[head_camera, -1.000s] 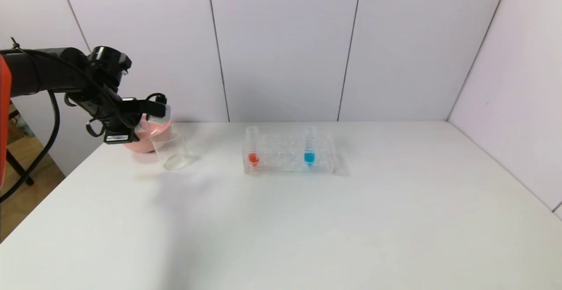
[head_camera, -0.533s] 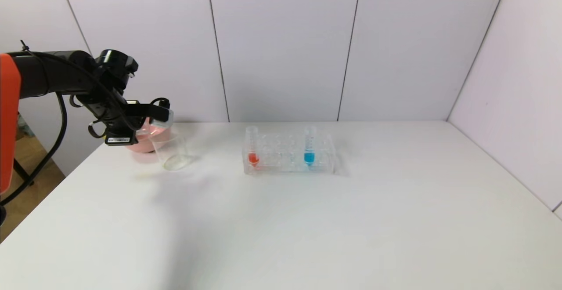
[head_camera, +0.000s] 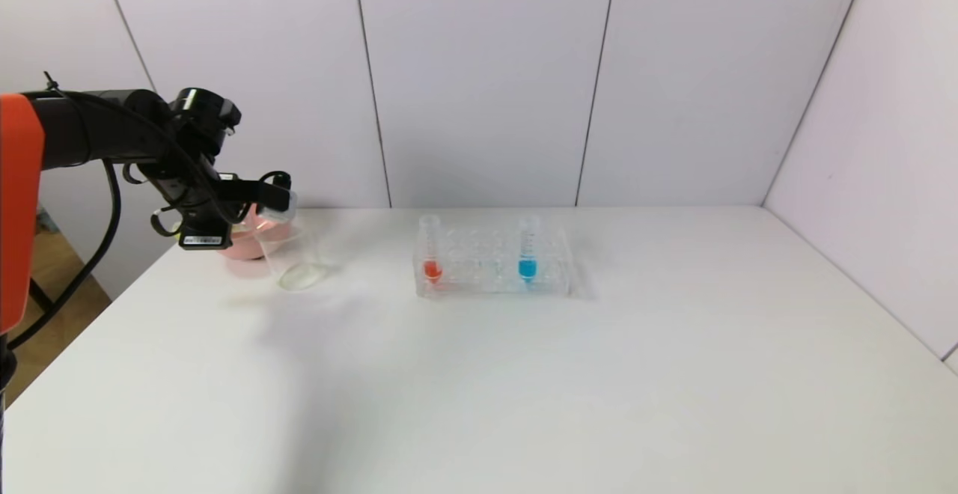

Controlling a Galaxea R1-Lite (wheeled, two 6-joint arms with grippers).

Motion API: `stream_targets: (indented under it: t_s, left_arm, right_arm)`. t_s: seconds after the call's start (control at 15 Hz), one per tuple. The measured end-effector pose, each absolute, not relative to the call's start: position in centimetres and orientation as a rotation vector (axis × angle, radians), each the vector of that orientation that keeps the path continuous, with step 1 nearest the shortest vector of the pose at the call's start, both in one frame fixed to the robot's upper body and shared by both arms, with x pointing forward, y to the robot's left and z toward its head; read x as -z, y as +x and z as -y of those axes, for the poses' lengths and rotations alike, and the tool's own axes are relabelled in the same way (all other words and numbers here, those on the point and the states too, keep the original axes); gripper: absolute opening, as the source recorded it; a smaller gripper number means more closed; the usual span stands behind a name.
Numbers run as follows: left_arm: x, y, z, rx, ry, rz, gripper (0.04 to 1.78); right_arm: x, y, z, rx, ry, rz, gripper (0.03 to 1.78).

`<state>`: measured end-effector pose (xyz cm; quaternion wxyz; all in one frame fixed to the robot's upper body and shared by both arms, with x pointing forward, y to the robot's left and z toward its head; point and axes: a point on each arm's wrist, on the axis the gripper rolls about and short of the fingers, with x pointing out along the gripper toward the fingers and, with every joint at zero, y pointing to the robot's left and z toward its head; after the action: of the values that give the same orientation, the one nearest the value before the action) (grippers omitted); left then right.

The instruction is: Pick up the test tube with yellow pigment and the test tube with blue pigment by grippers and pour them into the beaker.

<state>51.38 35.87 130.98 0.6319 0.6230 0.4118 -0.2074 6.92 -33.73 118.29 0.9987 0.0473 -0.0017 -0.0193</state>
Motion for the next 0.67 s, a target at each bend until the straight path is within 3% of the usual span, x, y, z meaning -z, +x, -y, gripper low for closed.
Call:
stream_targets:
  t_s: [0.67]
  left_arm:
    - [-130.9,51.6,-34.5,0.417,1.482,-0.979,0.54]
  right_arm:
    - [-118.3,6.9,33.7,0.039,0.095,0.003,1.71]
